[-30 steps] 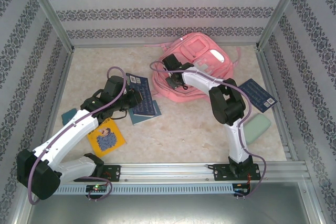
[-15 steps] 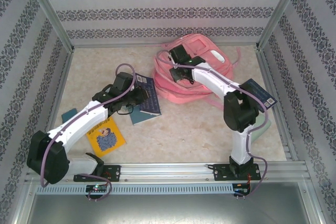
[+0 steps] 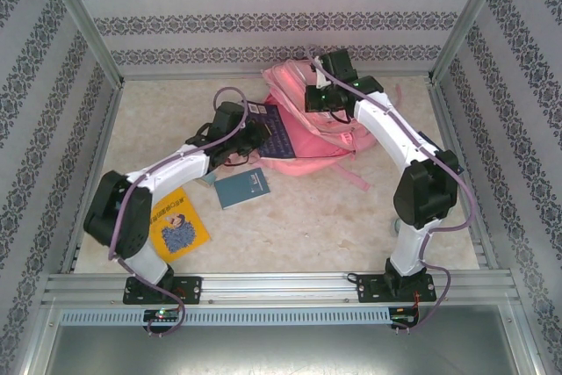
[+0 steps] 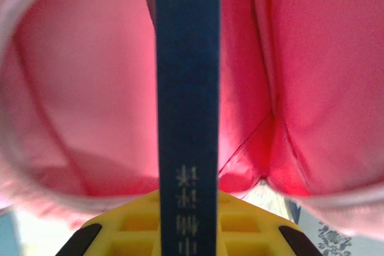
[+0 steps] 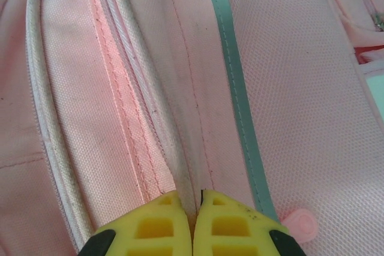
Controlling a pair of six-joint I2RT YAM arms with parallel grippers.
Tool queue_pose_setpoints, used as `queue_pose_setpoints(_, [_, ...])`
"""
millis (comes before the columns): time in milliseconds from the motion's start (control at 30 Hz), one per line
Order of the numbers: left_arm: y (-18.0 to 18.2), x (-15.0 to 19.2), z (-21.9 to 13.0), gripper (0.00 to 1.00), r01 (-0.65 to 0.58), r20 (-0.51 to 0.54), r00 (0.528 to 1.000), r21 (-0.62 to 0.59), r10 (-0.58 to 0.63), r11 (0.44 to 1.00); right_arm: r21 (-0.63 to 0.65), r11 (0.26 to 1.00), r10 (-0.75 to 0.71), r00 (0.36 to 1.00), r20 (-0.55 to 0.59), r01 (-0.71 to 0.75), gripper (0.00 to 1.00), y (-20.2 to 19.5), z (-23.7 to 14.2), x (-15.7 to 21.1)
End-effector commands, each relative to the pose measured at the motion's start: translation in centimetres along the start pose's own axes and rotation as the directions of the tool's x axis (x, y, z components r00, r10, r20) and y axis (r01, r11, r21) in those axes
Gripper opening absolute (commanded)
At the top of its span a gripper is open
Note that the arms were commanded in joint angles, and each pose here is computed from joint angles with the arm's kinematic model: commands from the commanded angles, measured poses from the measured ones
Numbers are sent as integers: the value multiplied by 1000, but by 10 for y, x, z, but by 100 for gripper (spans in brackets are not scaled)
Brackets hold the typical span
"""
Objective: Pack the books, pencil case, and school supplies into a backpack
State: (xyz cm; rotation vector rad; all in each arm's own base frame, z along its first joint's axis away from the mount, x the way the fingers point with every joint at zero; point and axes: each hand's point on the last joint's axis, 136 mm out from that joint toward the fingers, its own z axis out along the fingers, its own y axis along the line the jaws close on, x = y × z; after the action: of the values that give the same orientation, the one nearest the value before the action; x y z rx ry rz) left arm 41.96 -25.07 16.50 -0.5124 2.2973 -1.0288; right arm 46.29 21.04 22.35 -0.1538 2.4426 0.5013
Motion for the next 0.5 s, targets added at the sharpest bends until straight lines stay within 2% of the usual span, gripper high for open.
queue_pose_setpoints(0, [-67,-30,3,0,-2,89,996,221,-18,975,-173,983,78,988,136,-54,0,37,-51,-45])
queue_pose_setpoints(233, [-95,-24,57,0,26,55,998,285,-43,958,-276,950,191,972,139,-147,0,40,-67,-62])
queue_pose_setpoints(467, [-109,-17,107,0,34,32,998,298,-45,954,-307,939,207,969,137,-157,0,39,-71,-71])
